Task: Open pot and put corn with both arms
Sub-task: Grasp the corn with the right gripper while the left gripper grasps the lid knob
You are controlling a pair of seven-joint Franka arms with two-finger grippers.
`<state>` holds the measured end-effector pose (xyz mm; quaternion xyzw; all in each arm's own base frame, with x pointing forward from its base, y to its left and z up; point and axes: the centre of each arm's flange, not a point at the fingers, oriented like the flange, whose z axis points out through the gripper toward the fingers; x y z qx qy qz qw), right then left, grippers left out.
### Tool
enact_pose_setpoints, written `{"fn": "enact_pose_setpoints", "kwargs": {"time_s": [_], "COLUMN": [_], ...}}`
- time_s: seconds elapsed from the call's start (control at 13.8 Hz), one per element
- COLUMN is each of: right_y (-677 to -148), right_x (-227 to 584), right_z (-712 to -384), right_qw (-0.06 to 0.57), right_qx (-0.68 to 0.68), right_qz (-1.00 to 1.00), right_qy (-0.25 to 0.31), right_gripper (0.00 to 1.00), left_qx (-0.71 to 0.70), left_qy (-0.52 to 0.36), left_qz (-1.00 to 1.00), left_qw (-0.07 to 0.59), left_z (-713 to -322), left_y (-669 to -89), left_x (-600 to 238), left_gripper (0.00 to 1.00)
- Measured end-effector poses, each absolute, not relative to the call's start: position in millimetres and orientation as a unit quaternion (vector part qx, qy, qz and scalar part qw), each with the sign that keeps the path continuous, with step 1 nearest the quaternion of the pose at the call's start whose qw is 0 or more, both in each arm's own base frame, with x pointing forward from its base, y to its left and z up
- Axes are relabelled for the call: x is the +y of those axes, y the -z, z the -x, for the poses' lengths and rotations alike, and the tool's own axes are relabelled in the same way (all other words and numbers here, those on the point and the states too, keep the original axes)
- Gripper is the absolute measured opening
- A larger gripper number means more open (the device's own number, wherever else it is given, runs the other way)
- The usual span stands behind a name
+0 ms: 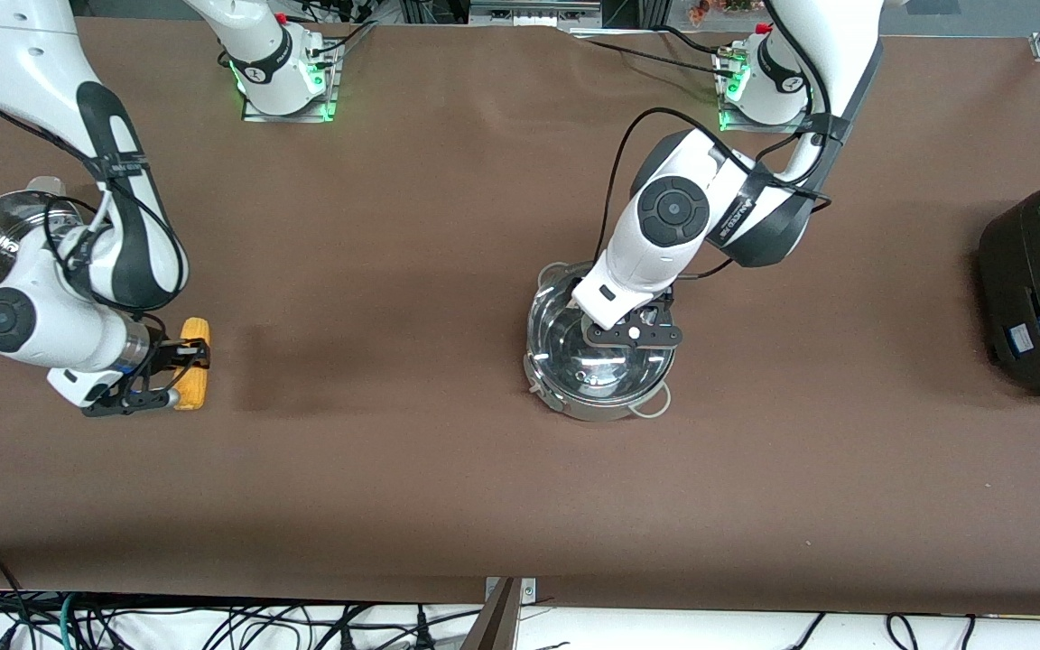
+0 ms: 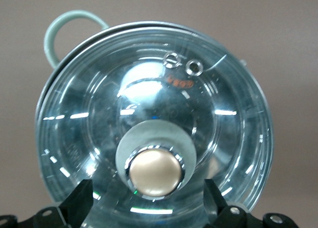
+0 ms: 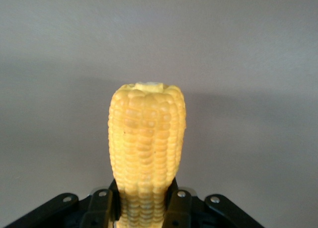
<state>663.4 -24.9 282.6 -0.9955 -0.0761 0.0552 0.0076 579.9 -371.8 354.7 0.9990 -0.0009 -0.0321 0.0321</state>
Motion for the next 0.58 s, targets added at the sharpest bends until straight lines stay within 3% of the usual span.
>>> {"fn": "enact_pose_setpoints", "kwargs": {"time_s": [0.36, 0.58], "right_y": [-368, -405], "right_x": [-10, 16], "right_z": [-685, -690], "right_qw": [0.014, 0.014], "right_qx": [-0.089, -0.108], "right_qz": [0.993, 0.991], "right_qy": [-0.08, -0.081], "right_gripper": [0.34, 0.34], "left_qx": [0.0, 0.0], "left_qy": [0.023, 0.025], "left_qz": [-0.999, -0.999], "left_qw": [0.039, 0.038], "left_z": [-587, -588], "left_y": [-354, -350], "left_x": [-375, -375], "left_gripper": [0.97, 0.88]}}
